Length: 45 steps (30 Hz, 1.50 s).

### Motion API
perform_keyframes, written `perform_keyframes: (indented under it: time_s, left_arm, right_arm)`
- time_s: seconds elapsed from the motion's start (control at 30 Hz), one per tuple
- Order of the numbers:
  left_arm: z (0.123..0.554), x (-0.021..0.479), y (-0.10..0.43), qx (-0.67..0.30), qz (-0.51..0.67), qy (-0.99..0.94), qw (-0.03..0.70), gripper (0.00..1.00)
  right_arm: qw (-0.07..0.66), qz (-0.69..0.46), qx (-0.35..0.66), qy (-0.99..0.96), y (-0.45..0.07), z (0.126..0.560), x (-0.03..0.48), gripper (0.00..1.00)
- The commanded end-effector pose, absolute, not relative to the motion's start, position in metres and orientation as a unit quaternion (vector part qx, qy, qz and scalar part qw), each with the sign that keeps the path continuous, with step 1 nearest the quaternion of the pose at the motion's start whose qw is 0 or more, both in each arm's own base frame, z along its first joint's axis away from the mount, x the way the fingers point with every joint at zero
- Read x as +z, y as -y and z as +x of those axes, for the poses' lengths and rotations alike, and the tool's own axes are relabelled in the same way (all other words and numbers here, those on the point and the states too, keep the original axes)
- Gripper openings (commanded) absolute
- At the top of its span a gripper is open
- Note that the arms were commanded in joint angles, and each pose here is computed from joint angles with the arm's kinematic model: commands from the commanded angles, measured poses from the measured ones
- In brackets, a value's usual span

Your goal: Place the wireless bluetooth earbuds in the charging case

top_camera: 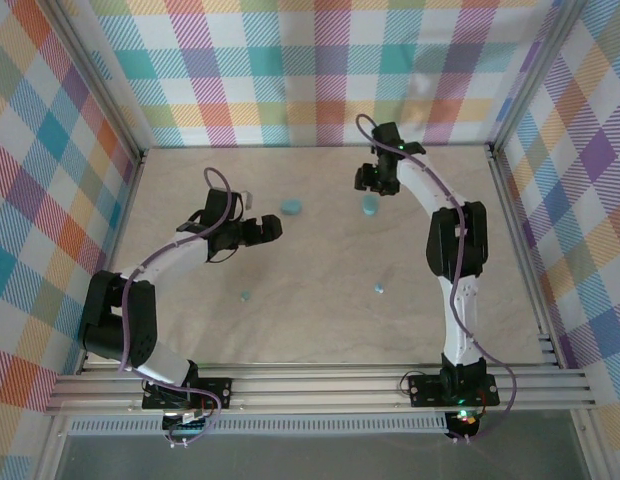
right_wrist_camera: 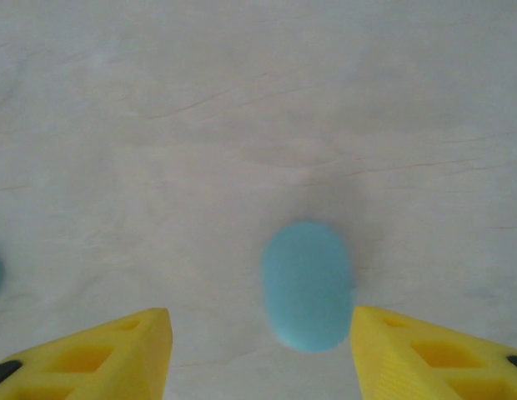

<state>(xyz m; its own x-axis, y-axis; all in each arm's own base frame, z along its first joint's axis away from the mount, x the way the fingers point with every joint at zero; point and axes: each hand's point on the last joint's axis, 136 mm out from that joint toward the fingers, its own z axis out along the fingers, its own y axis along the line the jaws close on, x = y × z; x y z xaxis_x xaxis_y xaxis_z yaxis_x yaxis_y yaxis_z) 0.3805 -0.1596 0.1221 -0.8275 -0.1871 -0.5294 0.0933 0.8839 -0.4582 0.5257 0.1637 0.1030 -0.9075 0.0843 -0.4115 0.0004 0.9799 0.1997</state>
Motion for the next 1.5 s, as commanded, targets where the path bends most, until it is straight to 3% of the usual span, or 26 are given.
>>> perform_keyframes:
  time_s: [0.0, 0.37, 0.7, 1.03, 1.47]
  left_arm:
    - [0.386, 0.146, 0.18, -0.279, 0.009, -0.904, 0.323, 1.0]
    - [0.39, 0.156, 0.195, -0.285, 0.049, -0.902, 0.321, 1.0]
    - [0.387, 0.152, 0.194, -0.283, 0.047, -0.904, 0.317, 1.0]
    - [0.382, 0.156, 0.192, -0.281, 0.046, -0.904, 0.319, 1.0]
    - [0.378, 0.156, 0.189, -0.276, 0.045, -0.906, 0.319, 1.0]
  right_arm:
    - [0.175, -0.005, 0.08, -0.981, -0.168, 0.514, 0.073, 0.59]
    - [0.133, -0.014, 0.105, -0.985, -0.18, 0.512, 0.027, 0.59]
    - [0.134, -0.038, 0.083, -0.987, -0.174, 0.51, 0.026, 0.51]
    - [0.142, -0.044, 0.077, -0.986, -0.175, 0.519, 0.033, 0.59]
    - [0.121, -0.053, 0.066, -0.989, -0.179, 0.52, 0.021, 0.58]
